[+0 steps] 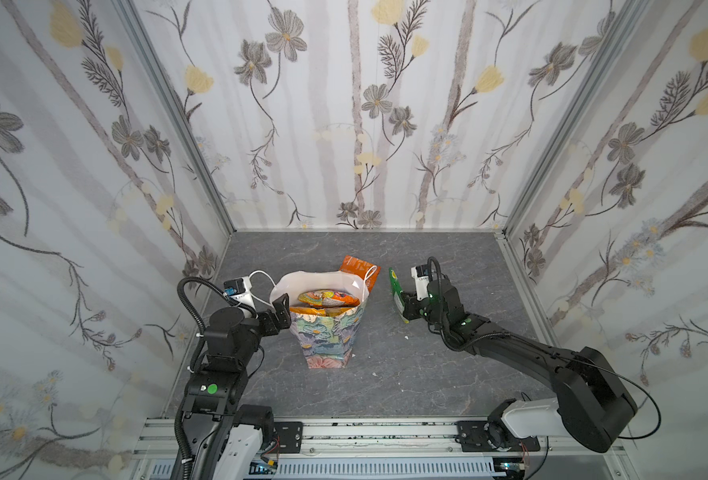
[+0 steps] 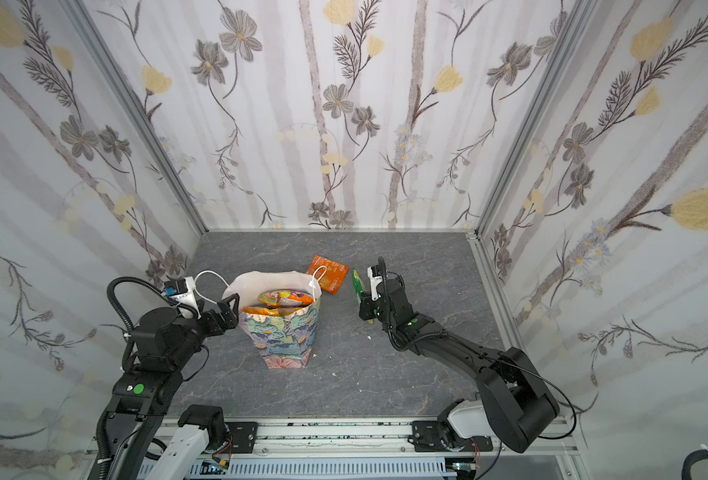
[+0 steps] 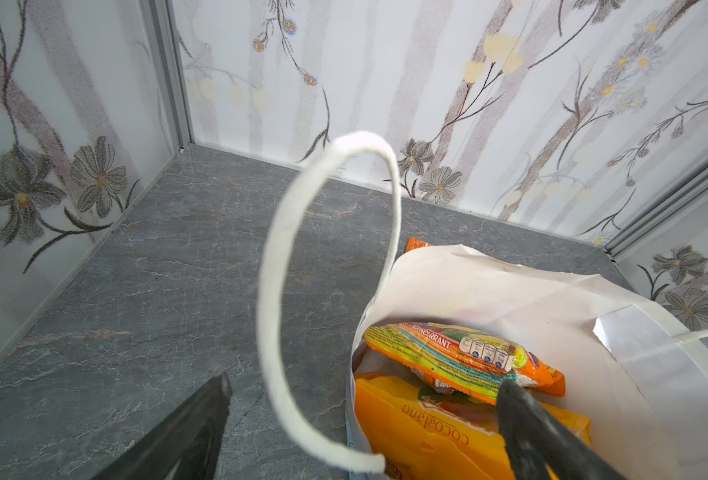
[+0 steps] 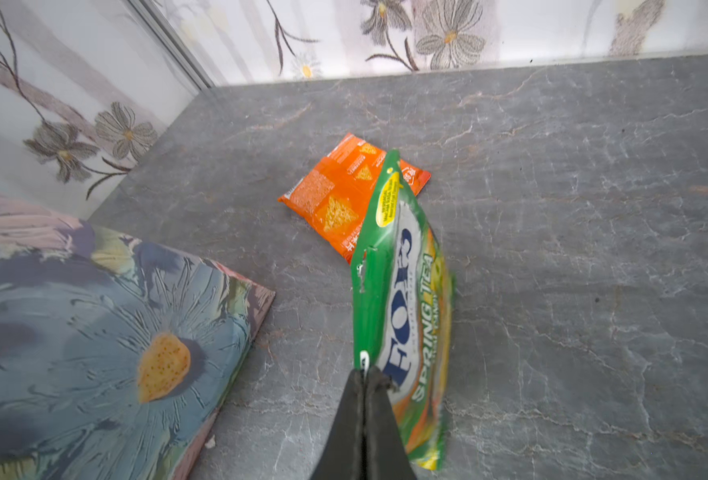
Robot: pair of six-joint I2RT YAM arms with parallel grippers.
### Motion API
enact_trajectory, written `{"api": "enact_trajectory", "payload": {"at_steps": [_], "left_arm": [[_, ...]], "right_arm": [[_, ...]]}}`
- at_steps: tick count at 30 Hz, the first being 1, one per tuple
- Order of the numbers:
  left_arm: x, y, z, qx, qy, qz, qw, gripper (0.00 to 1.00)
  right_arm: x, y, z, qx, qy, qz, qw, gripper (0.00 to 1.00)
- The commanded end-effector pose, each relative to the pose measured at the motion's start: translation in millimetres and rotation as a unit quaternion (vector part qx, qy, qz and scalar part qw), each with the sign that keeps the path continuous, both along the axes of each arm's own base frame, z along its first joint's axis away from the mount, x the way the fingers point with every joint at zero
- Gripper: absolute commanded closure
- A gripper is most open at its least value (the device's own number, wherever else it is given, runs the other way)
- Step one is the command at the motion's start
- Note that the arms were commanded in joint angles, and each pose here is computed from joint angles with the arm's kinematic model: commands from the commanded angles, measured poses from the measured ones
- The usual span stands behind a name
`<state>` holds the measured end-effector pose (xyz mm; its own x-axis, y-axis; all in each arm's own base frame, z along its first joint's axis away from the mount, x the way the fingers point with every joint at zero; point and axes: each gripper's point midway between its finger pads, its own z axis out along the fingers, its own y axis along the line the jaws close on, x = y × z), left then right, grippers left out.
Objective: Place the snacks into the paper bag
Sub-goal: 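Close the right gripper on the edge of the Spring Tea packet, then lift the Spring Tea packet with the right gripper toward the bag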
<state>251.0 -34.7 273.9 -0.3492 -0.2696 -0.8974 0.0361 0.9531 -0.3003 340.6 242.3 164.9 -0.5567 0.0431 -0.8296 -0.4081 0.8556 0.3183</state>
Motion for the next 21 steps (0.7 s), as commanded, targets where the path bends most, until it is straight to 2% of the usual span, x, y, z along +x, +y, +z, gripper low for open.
{"api": "enact_trajectory", "payload": {"at_steps": [1, 7, 21], "left_arm": [[1.2, -0.2, 6.6, 0.0, -0.016, -0.001, 1.0, 0.0], [0.4, 0.1, 8.4, 0.0, -0.019, -0.001, 1.0, 0.0], [0.3, -0.3, 8.2, 0.0, -0.019, -0.002, 1.0, 0.0]], "right_arm": [[4.7, 8.6, 25.2, 0.025, -0.019, 0.013, 0.999, 1.0], [2.4, 8.0, 30.9, 0.036, -0.023, 0.013, 0.999, 1.0], [-0.4, 6.5, 103.2, 0.048, -0.083, 0.026, 0.995, 1.0]]}}
